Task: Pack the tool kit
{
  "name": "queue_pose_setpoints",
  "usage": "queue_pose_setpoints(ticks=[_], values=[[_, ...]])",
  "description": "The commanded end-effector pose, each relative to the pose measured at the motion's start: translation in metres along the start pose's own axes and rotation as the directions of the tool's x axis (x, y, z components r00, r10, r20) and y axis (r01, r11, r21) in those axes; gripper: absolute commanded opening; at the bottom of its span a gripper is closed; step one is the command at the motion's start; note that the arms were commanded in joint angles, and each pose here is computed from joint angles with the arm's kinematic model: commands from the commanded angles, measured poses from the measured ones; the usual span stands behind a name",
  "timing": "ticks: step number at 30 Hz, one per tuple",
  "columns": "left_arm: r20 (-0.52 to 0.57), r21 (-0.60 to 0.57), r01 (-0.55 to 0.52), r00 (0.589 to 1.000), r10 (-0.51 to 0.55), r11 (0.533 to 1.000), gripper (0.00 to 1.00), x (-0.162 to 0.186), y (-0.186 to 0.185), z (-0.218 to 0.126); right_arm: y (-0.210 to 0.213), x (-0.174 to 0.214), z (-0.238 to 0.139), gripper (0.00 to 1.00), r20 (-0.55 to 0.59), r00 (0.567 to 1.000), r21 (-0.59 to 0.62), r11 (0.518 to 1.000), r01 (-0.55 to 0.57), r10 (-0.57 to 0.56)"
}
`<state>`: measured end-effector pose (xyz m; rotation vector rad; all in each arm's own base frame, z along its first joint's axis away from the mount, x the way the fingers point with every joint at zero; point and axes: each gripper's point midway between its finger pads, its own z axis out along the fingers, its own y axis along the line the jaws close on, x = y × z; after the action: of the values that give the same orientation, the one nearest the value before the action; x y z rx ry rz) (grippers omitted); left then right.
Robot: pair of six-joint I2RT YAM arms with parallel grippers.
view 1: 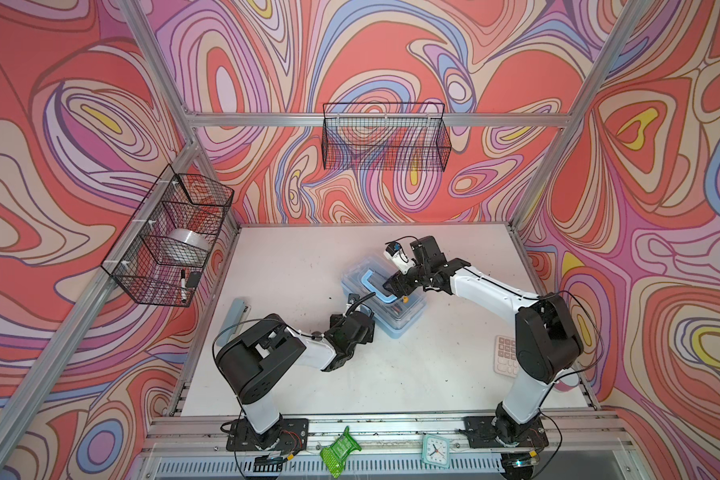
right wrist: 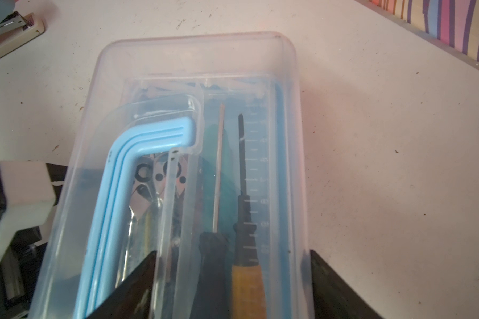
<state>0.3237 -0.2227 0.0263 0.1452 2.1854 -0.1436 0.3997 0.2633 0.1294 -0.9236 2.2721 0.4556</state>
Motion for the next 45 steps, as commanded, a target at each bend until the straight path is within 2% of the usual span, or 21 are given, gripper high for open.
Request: queue_pose_setpoints(ticks=[1, 13, 15, 28, 34, 45], values=[[0.095, -0.035, 0.053, 0.994, -0.049, 0.998, 0.9, -0.022, 0.007, -0.003, 0.006, 0.085, 0.017, 0.81, -0.279, 0.96, 0.007, 1.0, -0.008, 0.01], [0.145, -0.031, 0.083, 0.986, -0.078, 0.996, 0.87, -0.04, 0.014, -0.023, 0.004, 0.084, 0.02, 0.81, -0.268, 0.963, 0.011, 1.0, -0.018, 0.02], [0.125, -0.05, 0.07, 0.99, -0.063, 0.996, 0.87, -0.027, 0.022, -0.026, 0.004, 0.083, 0.021, 0.81, -0.264, 0.964, 0.012, 1.0, -0.019, 0.021], [0.151, -0.023, 0.076, 0.986, -0.072, 0.997, 0.88, -0.042, 0.023, -0.042, 0.004, 0.078, 0.024, 0.82, -0.243, 0.969, 0.013, 0.999, -0.034, 0.037], [0.133, -0.015, 0.057, 0.99, -0.055, 0.998, 0.89, -0.04, 0.024, -0.047, -0.001, 0.062, 0.02, 0.84, -0.189, 0.981, 0.042, 0.998, -0.044, 0.051], [0.12, 0.048, 0.073, 0.99, -0.078, 0.996, 0.89, -0.044, 0.018, -0.051, -0.025, 0.016, 0.0, 0.88, -0.037, 0.996, 0.179, 0.981, -0.07, 0.078]])
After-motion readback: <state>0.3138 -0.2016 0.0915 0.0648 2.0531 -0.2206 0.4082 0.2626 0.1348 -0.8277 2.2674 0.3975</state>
